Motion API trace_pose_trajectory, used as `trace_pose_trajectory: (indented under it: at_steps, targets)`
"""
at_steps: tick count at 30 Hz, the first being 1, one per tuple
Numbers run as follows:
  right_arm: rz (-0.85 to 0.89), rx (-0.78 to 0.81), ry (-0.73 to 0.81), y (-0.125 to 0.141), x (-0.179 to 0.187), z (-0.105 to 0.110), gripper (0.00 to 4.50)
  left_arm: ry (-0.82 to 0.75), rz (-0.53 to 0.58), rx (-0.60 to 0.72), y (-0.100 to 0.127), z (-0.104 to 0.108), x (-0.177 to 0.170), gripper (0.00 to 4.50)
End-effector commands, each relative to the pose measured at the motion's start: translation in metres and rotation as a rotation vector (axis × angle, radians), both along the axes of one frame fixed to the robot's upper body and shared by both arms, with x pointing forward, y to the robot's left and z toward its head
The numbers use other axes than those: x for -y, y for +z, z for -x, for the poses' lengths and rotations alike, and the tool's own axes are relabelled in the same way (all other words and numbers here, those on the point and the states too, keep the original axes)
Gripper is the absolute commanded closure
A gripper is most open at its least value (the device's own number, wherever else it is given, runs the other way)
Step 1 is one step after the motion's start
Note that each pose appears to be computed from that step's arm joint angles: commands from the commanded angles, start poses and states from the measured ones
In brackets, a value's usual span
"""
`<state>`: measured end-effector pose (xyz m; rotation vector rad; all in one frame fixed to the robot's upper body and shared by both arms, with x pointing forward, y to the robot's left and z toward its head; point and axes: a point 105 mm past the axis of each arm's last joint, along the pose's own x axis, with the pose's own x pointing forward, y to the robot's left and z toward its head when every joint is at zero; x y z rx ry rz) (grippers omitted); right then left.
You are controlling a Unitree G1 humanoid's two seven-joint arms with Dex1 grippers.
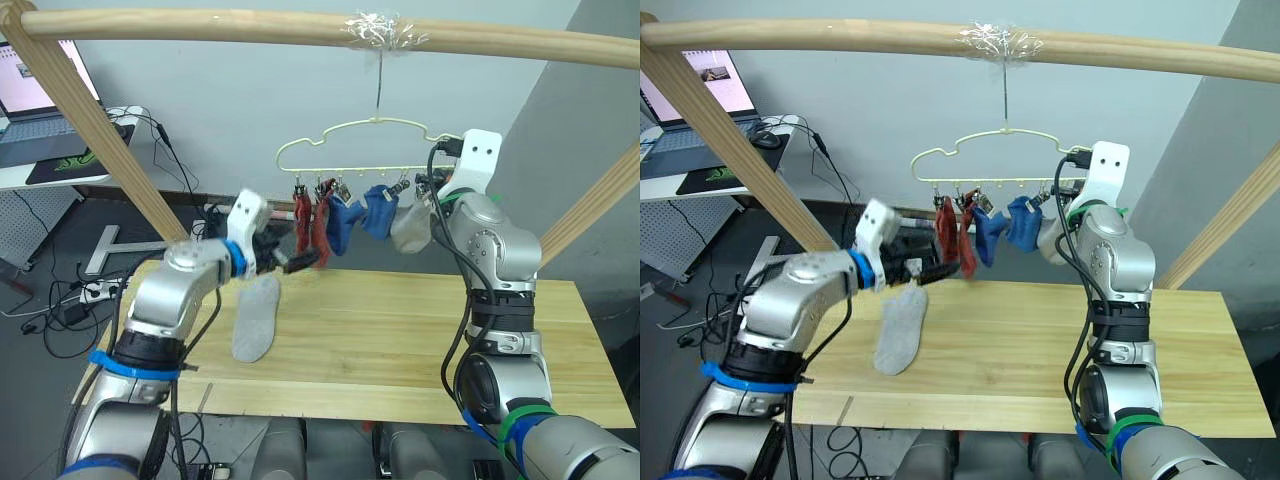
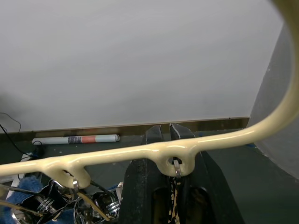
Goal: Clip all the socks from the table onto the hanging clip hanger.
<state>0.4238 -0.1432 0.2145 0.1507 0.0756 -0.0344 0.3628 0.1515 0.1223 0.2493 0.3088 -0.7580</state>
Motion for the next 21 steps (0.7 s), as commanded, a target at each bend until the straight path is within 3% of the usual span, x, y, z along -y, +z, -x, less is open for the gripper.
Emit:
trace_pose_trajectory:
  at_steps: [1, 8, 21]
  targets:
    - [-0.004, 0.066, 0.010, 0.022, -0.003, 0.001, 4.46, 0.089, -0.068, 0.033, -0.013, -0.007, -0.025, 0.00]
    - [-0.005, 0.065, 0.017, 0.022, -0.004, 0.003, 4.46, 0.246, -0.111, -0.022, -0.050, -0.016, -0.064, 0.00]
    - [0.000, 0.065, 0.013, 0.024, -0.001, 0.005, 4.46, 0.245, -0.255, -0.230, -0.108, -0.015, -0.069, 0.00]
